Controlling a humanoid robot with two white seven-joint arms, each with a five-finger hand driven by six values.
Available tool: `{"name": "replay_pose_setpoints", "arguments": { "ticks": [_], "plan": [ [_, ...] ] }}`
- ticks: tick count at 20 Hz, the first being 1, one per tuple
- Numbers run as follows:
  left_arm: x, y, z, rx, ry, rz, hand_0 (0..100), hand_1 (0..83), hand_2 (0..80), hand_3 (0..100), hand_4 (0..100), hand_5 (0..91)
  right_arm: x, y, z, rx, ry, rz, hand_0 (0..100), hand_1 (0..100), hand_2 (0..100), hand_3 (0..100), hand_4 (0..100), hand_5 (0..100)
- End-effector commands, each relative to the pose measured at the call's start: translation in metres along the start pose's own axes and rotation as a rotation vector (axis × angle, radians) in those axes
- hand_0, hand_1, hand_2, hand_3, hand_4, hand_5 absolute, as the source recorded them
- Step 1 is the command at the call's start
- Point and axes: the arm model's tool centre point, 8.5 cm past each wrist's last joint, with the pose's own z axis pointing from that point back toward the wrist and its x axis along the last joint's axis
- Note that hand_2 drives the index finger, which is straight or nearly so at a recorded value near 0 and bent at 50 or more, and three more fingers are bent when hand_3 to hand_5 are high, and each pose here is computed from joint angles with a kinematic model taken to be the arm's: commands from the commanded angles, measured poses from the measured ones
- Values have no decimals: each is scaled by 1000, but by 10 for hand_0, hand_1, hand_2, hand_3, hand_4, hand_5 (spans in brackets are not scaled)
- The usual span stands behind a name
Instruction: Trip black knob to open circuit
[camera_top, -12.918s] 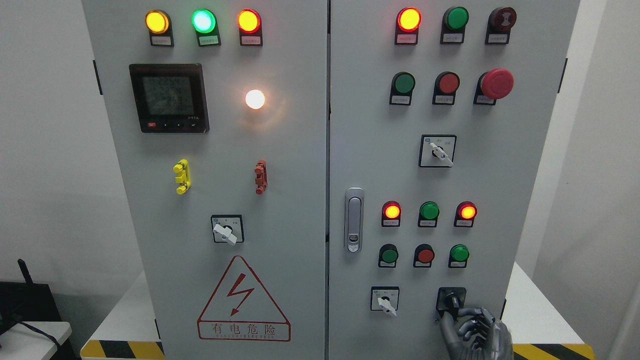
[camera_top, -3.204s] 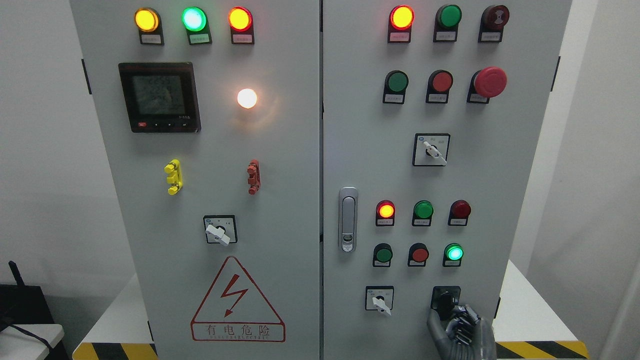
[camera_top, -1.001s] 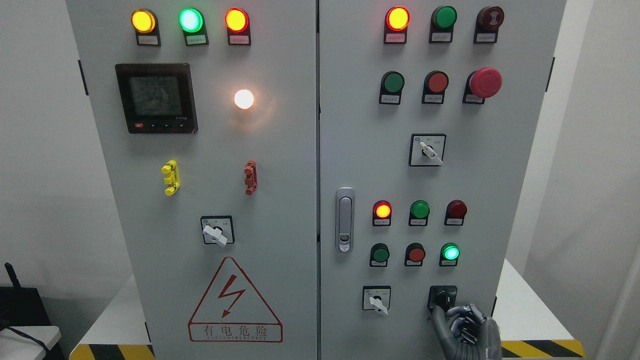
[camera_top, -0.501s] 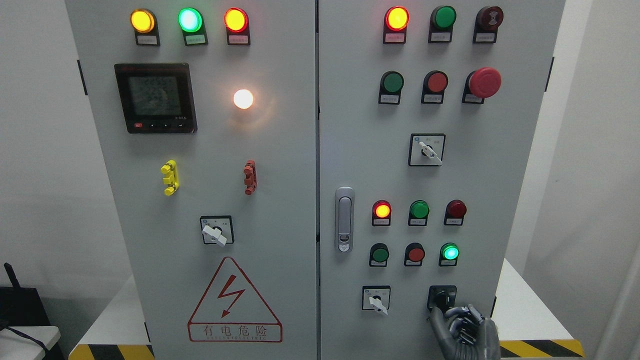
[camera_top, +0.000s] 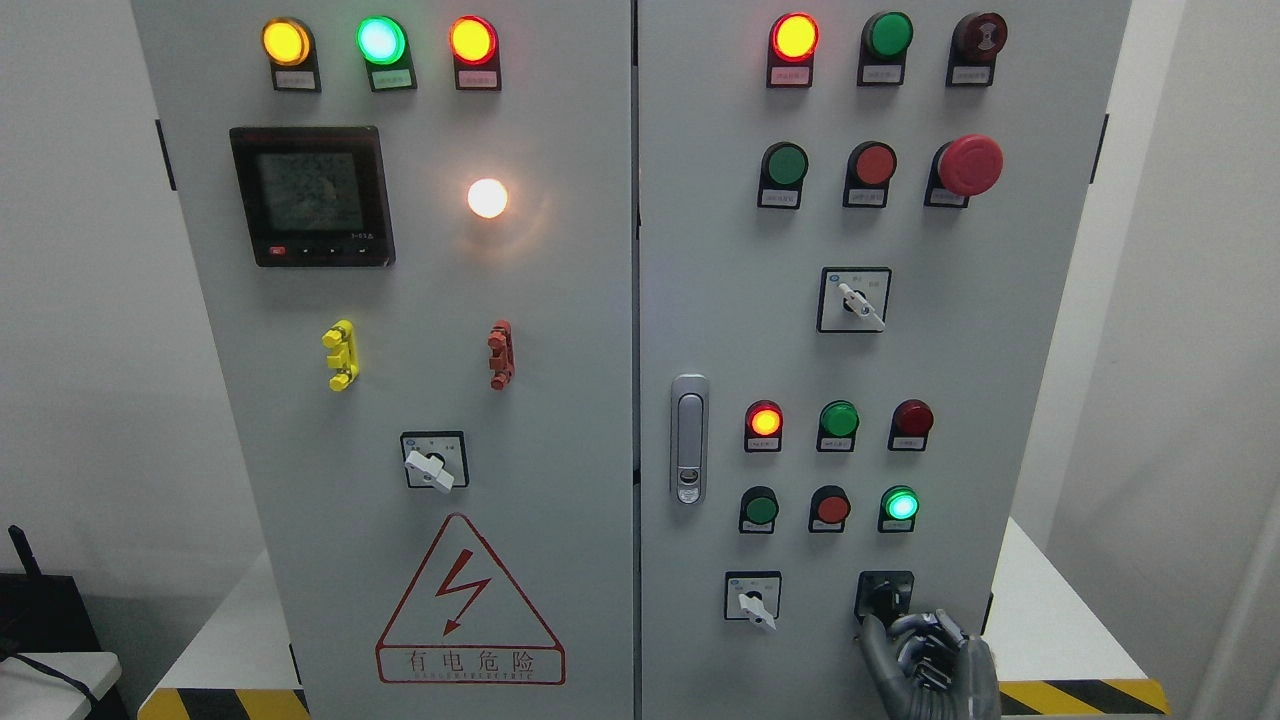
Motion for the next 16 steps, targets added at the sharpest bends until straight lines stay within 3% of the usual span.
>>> {"name": "replay_pose_setpoints", "arguments": {
  "ticks": [1, 16],
  "plan": [
    [5, -1, 0, -5, -9, -34, 120, 389, 0, 0, 0, 0, -1, -4, -1, -10, -1, 8, 383, 806, 570, 907, 928, 980],
    [5, -1, 0, -5, -9, -32, 120, 389, 0, 0, 0, 0, -2, -10, -2, -19, -2, 18, 393, 808, 567, 902, 923, 979]
  ]
}}
